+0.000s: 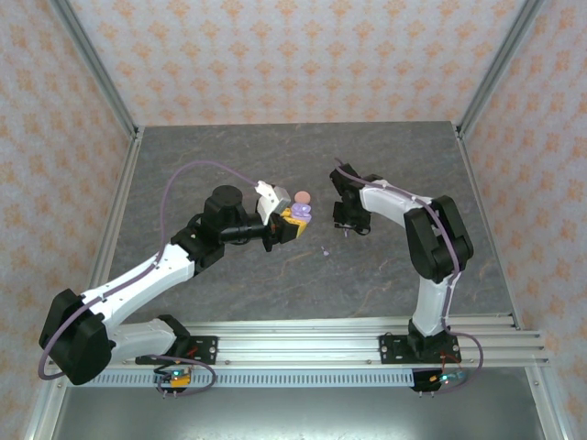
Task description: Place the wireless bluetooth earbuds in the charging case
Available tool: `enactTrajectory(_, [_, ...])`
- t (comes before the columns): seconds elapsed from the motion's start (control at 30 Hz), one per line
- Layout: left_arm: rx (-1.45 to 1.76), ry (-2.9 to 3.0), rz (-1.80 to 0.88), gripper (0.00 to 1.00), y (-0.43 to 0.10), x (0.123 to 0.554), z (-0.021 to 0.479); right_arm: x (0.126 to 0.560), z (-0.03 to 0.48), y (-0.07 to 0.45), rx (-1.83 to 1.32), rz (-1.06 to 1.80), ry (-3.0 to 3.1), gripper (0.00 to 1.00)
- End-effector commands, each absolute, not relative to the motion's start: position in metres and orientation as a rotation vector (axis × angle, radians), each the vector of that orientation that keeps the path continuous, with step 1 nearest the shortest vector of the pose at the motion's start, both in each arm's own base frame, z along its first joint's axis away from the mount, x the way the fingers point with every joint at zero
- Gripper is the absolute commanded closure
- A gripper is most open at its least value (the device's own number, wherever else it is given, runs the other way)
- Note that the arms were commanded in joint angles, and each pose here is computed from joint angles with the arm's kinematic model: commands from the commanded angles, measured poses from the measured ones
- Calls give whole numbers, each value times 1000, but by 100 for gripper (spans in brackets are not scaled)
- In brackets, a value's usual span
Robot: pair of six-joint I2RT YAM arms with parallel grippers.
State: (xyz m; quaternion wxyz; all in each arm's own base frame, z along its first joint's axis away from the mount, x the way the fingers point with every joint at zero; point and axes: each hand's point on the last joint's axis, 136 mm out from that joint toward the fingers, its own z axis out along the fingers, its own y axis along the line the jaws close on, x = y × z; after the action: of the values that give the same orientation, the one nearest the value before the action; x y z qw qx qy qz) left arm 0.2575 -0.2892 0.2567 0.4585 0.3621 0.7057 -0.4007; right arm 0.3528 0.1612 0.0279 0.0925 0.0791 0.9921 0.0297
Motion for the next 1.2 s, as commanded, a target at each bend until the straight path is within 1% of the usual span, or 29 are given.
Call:
enactTrajectory(0.0, [880, 1733, -984, 87, -291, 259, 261, 353, 31, 158, 238, 34, 2947, 67])
enactTrajectory(0.73, [879, 1739, -982, 87, -290, 257, 260, 352, 14, 159, 208, 4, 2995, 71])
enactTrajectory(1.0, [874, 1753, -975, 87, -289, 258, 257, 351, 13, 157, 215, -1, 2987, 77])
enactTrajectory(1.17, [870, 1757, -971, 87, -289, 259, 256, 353, 21, 158, 218, 28, 2953, 79])
